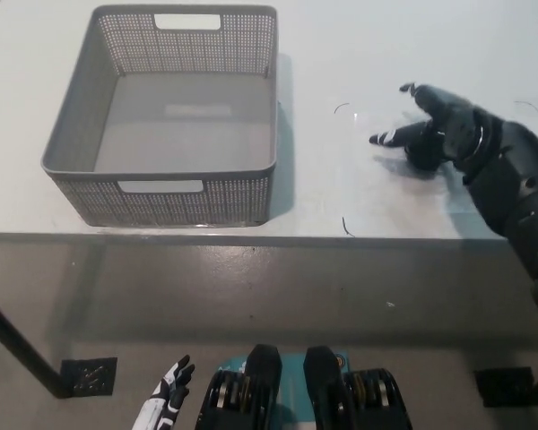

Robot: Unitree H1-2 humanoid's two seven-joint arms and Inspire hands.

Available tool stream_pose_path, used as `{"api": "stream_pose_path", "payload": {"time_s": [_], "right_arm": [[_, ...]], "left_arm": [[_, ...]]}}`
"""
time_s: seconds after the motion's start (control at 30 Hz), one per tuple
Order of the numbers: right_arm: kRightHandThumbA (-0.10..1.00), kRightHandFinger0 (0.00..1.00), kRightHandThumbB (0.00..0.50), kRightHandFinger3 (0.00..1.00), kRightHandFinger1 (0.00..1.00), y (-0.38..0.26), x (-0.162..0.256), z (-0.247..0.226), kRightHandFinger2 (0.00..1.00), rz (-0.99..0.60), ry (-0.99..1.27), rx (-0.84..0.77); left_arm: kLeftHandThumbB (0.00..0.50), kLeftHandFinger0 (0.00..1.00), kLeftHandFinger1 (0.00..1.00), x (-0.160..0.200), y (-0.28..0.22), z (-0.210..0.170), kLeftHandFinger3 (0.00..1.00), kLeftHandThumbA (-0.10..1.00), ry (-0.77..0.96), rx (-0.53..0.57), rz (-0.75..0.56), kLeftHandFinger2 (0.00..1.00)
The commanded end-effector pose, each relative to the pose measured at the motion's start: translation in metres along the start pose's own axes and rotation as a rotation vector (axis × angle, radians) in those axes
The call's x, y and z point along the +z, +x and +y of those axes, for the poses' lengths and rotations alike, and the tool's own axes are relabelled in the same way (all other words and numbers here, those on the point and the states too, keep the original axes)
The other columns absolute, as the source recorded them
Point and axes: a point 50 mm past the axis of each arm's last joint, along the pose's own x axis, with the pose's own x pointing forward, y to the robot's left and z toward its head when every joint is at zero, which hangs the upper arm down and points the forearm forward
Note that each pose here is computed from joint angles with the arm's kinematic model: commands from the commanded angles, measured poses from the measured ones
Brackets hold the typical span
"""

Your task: Use the right hand to pick up a webcam and put it into a container on the left side

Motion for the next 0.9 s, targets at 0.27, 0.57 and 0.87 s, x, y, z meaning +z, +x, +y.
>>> {"api": "stream_pose_path", "payload": {"time_s": [0.27, 0.57, 0.87], "right_arm": [[0.74, 1.0, 0.489, 1.0, 1.0, 0.002, -0.007, 0.015, 1.0, 0.047, -0.114, -0.028], [0.69, 1.0, 0.482, 1.0, 1.0, 0.001, -0.028, 0.017, 1.0, 0.114, -0.197, -0.019], [0.67, 1.0, 0.402, 1.0, 1.0, 0.0, -0.037, 0.024, 1.0, 0.138, -0.216, 0.026]], "left_arm": [[0.5, 0.98, 1.0, 0.007, 0.003, 0.008, 1.0, 1.0, 0.002, 0.013, -0.056, 1.0], [0.5, 0.91, 1.0, 0.007, 0.005, 0.009, 1.0, 1.0, 0.001, 0.009, -0.058, 1.0], [0.5, 0.95, 1.0, 0.009, 0.008, 0.01, 1.0, 1.0, 0.006, 0.007, -0.064, 1.0]]}}
